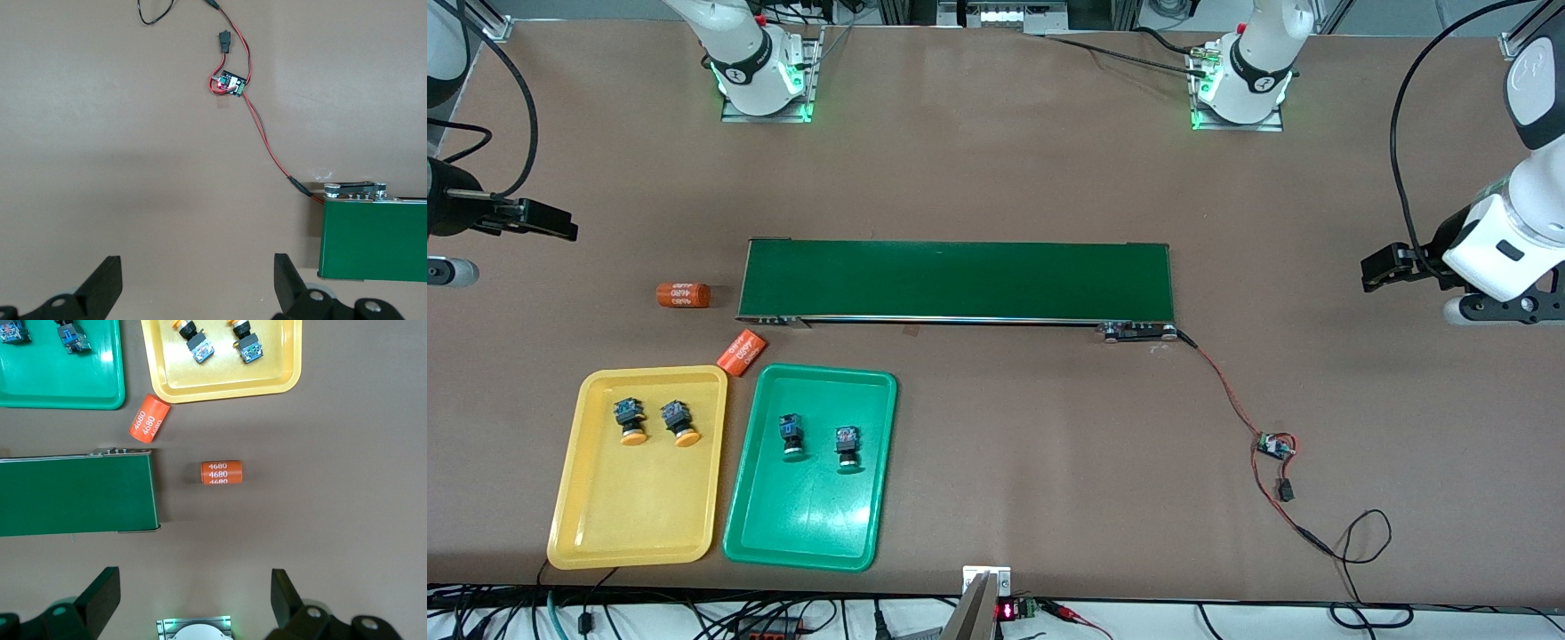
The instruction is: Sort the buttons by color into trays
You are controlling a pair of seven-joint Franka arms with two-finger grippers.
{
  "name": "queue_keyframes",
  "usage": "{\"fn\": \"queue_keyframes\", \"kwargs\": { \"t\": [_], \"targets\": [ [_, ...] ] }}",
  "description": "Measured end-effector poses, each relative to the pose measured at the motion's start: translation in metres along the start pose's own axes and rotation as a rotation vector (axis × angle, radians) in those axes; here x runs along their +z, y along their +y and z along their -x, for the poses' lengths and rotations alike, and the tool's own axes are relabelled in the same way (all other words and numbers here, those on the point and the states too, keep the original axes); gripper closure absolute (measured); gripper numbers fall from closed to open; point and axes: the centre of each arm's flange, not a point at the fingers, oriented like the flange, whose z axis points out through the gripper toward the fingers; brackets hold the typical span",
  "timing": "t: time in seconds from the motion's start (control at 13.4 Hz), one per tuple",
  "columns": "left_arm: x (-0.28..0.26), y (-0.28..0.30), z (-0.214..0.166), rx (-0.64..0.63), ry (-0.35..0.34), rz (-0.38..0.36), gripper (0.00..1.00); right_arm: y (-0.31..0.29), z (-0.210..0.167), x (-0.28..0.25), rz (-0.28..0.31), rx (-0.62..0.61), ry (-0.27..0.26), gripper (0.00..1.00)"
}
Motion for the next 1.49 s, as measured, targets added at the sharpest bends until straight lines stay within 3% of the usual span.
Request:
{"fn": "queue_keyframes", "kwargs": {
  "t": [0.52, 0.89, 1.49],
  "targets": [
    [0.0000, -0.0003, 0.0000, -0.001, 0.000, 0.000, 0.00, -0.0010, 0.0001, 0.0000, -0.002, -0.001, -0.001, 0.00],
    [0.0001, -0.0005, 0.0000, -0.001, 0.000, 0.000, 0.00, -0.0032, -0.0047, -0.0038, -0.028, 0.013, 0.044, 0.00],
    [0.0001, -0.0010, -0.0001, -0.002, 0.000, 0.000, 0.00, -0.0037, -0.0069, -0.0049, -0.035, 0.028, 0.060, 0.00]
  ]
}}
